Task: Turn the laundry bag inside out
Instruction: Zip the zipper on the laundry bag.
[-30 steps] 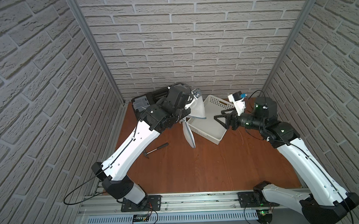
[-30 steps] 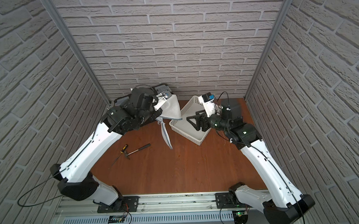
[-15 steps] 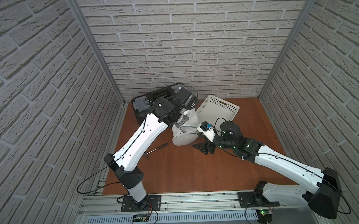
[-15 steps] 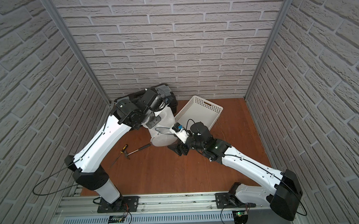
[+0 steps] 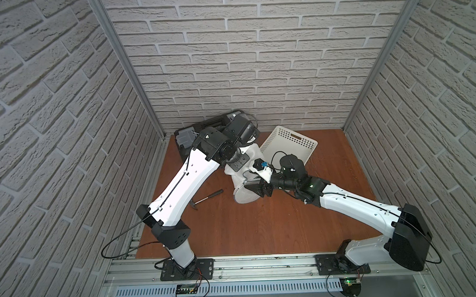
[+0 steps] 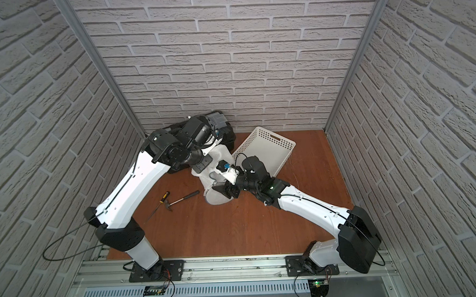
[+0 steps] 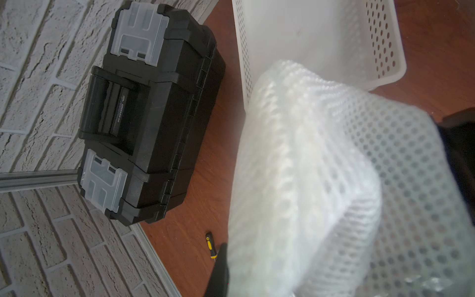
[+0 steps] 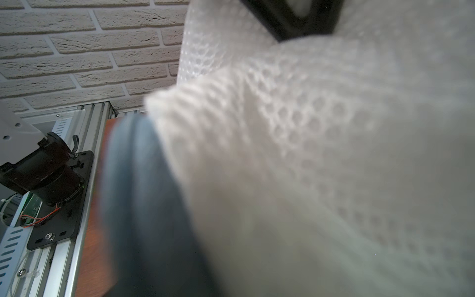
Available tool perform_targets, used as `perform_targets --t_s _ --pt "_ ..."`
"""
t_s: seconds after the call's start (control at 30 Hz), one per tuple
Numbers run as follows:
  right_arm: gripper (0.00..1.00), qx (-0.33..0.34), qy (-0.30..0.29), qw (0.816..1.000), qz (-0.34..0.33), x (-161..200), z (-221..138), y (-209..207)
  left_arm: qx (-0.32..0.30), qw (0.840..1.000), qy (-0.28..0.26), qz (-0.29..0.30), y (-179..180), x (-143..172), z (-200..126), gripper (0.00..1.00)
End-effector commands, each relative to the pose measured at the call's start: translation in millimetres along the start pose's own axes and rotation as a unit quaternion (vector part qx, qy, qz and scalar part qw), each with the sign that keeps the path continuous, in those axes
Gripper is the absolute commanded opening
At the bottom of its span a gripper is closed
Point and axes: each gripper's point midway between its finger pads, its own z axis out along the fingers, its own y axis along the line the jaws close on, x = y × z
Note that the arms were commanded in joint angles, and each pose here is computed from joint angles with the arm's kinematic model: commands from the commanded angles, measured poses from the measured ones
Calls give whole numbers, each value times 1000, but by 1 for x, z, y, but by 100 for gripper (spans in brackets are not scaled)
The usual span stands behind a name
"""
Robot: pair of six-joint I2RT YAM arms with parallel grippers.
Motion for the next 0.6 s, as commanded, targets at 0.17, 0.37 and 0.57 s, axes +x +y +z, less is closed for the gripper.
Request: perform_targets --t_s 0.17,0.37,0.57 --pt "47 -35 -43 998 -3 -32 9 6 10 1000 -19 -14 2 -3 -11 0" --pt "15 -34 -41 998 19 -31 6 7 -8 1000 -23 -11 10 -6 -10 0" --pt "3 -16 -56 994 94 -46 -5 0 -95 993 -62 -21 42 -21 -19 77"
